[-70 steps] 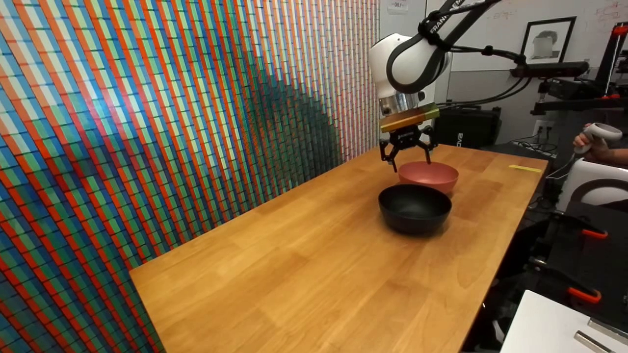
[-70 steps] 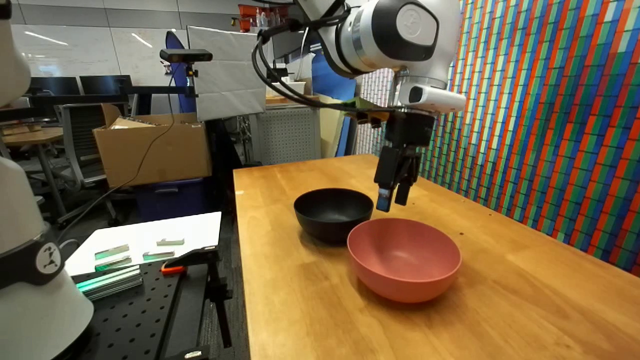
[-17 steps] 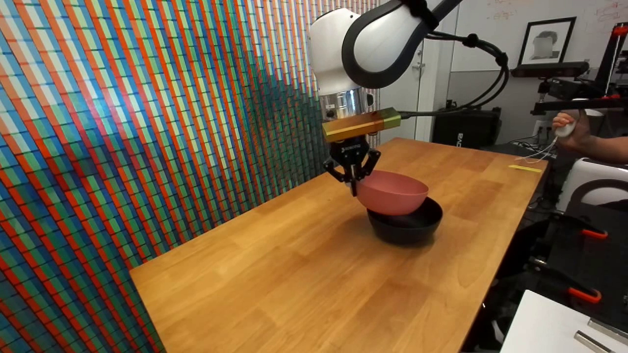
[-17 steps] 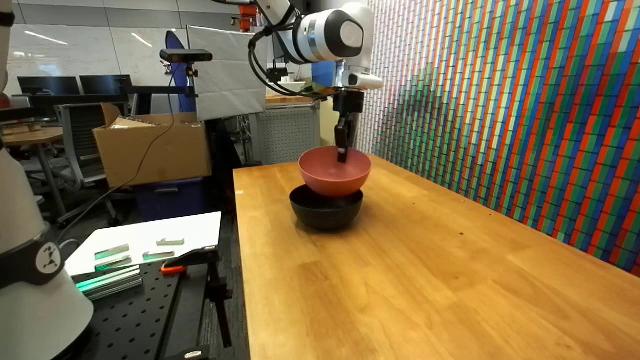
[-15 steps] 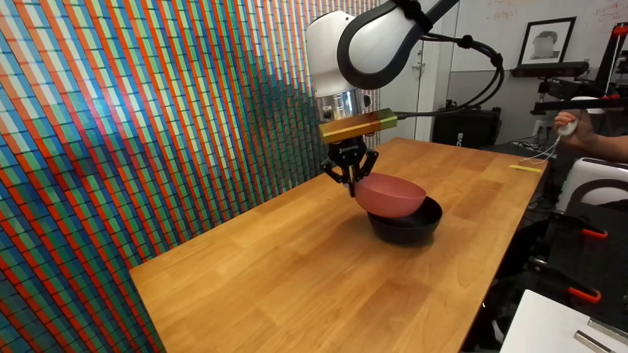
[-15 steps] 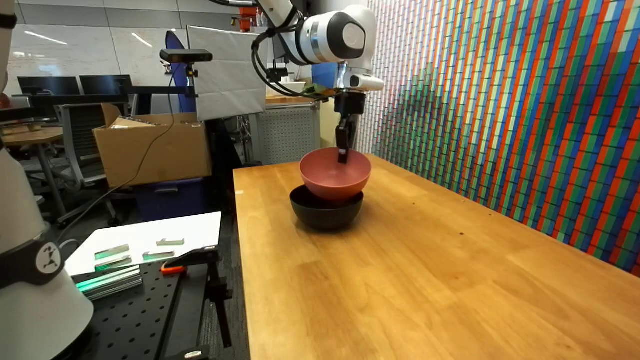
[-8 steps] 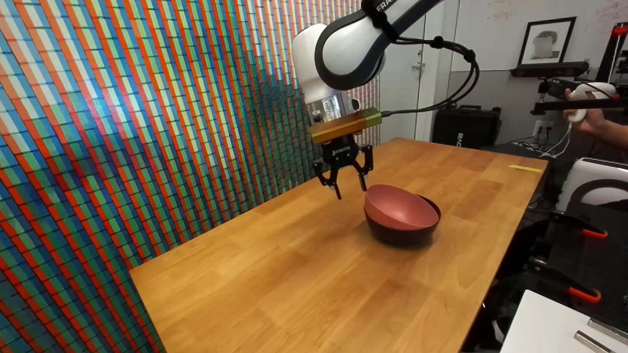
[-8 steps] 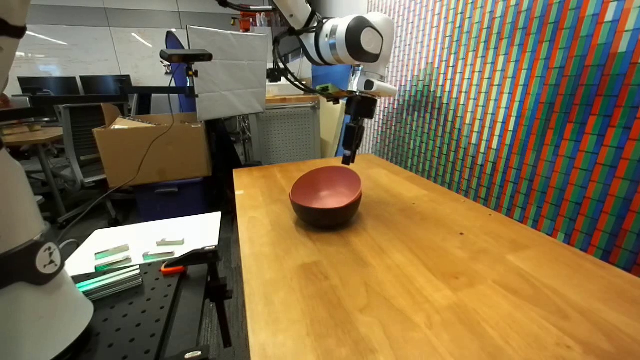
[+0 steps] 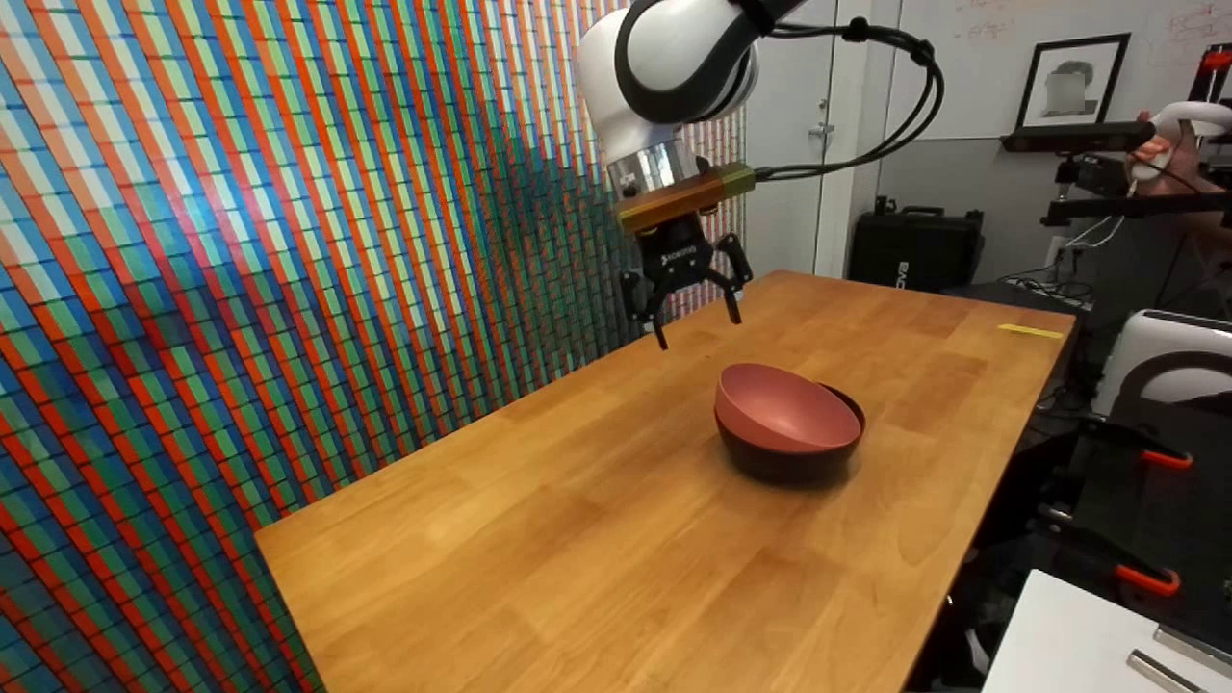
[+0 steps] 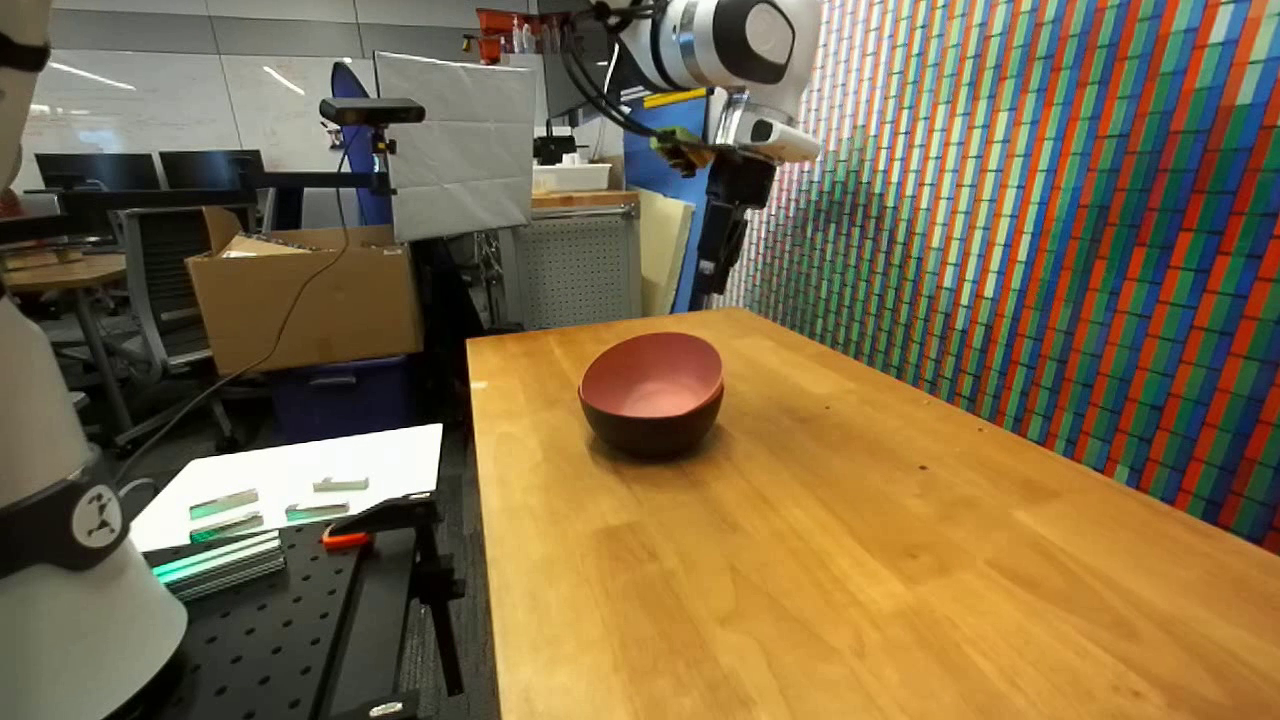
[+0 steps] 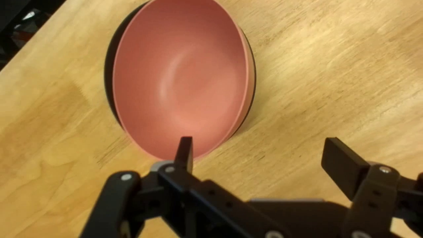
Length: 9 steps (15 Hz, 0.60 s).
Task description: Put the smaller pots into the bigger ones
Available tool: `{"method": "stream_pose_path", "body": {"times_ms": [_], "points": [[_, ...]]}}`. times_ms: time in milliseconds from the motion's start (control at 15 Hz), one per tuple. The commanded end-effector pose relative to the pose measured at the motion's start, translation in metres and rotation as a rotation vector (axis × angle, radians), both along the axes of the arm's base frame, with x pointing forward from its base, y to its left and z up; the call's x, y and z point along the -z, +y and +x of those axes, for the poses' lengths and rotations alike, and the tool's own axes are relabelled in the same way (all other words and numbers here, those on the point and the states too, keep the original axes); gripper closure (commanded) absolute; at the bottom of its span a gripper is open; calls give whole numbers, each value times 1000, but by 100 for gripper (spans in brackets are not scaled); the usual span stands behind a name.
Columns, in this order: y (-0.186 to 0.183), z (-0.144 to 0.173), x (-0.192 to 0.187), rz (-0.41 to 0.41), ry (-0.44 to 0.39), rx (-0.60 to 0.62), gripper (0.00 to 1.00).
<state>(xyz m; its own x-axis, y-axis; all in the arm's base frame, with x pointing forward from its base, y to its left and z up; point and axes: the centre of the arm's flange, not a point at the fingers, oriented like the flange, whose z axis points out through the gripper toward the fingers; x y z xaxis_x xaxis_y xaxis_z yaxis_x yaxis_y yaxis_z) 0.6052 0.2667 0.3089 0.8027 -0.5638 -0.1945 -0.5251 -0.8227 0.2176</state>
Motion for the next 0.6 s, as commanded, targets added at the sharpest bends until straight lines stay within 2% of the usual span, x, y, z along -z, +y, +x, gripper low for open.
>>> {"method": "stream_pose_path", "body": {"times_ms": [0,133,333,533], "points": [[-35,-15,-63,-23,-39,-31,0],[-53,-19,-92,-39,-66,-64,0],[-90,-28,-131,-57,-76,-186,0],[-130,-39,-159,-12,-77,-327,0]]}}
